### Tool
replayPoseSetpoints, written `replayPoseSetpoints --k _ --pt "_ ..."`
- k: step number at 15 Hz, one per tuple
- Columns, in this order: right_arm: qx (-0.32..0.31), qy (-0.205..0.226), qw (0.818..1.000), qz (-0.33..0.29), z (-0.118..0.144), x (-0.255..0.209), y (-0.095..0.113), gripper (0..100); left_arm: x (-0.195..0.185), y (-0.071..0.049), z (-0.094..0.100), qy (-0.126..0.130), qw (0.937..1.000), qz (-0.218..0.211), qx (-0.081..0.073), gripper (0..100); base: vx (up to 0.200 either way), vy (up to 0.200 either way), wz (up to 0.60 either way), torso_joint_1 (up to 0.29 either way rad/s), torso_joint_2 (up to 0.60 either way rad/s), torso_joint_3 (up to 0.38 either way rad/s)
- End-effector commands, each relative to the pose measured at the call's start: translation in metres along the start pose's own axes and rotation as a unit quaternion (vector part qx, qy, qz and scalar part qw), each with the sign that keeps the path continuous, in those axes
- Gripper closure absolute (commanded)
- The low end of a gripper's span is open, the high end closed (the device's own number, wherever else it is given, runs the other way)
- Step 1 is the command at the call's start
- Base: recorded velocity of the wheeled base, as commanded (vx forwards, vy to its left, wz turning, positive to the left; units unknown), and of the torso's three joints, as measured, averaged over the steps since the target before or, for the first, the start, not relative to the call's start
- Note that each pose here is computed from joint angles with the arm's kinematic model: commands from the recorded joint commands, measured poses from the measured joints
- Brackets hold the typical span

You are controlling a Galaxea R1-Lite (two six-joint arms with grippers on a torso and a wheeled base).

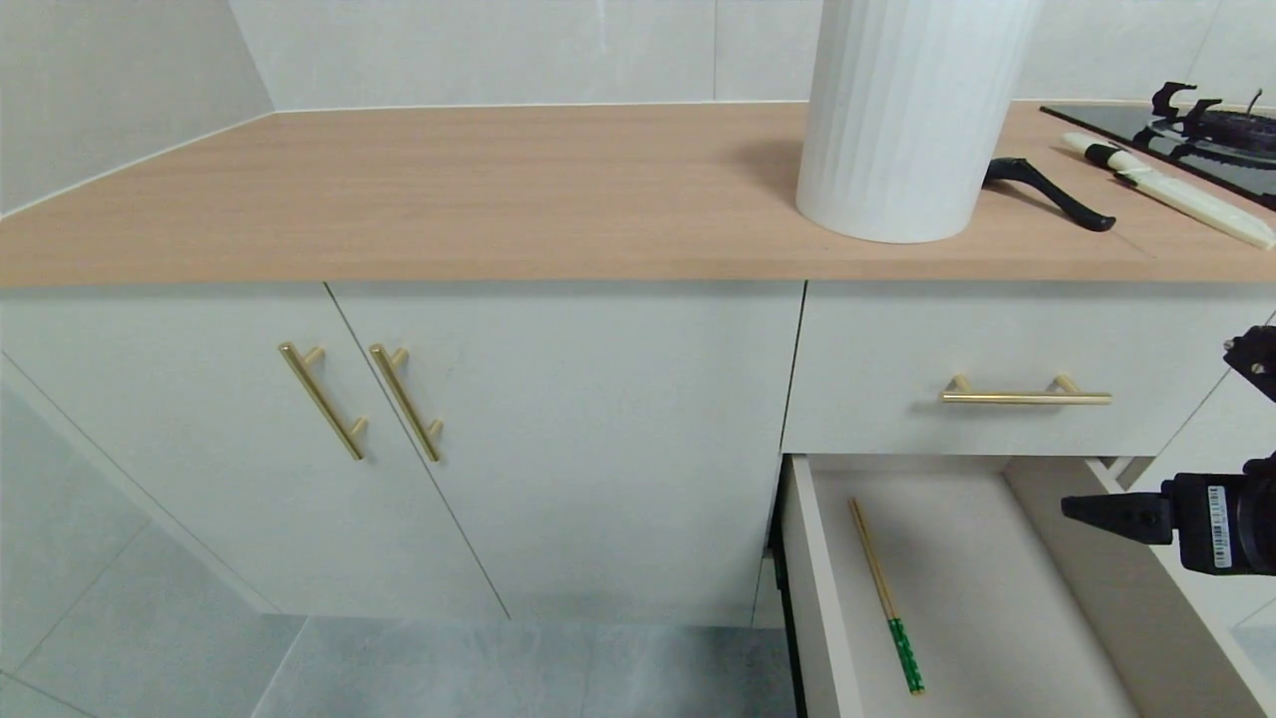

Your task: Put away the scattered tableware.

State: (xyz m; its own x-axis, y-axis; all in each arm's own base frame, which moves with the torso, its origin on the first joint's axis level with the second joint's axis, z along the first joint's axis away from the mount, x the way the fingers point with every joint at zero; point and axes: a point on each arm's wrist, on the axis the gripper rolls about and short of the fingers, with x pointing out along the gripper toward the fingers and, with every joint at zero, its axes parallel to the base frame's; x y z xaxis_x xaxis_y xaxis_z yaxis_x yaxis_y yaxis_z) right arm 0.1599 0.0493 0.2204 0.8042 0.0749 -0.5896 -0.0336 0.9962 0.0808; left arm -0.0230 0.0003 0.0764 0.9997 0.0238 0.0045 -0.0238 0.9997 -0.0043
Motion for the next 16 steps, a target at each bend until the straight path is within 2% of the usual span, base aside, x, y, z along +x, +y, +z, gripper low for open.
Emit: replayPoseSetpoints --k 1,4,8,16 --pt "0.000 -0.002 1.000 0.001 -0.0002 -0.0014 -0.0003 0 0.0002 0.0000 -0.0005 0.002 1.0000 0.000 0.000 0 0.000 0.000 0.00 0.144 -0.06 -0.242" --pt "-0.010 0.001 1.000 0.000 -0.0029 -0.0014 -0.0010 0 0.0002 0.0000 -0.0005 0.002 1.0000 0.000 0.000 0 0.000 0.000 0.00 0.191 -0.43 -0.261" --pt "-0.011 0.001 1.000 0.000 -0.0029 -0.0014 -0.0010 0 0.0002 0.0000 -0.0005 0.002 1.0000 0.001 0.000 0 0.000 0.000 0.00 0.067 -0.55 -0.255" --pt "-0.012 0.003 1.000 0.001 -0.0055 0.0020 -0.0004 0 0.0002 0.0000 -0.0005 0.002 1.0000 0.000 0.000 0 0.000 0.000 0.00 0.286 -0.49 -0.257"
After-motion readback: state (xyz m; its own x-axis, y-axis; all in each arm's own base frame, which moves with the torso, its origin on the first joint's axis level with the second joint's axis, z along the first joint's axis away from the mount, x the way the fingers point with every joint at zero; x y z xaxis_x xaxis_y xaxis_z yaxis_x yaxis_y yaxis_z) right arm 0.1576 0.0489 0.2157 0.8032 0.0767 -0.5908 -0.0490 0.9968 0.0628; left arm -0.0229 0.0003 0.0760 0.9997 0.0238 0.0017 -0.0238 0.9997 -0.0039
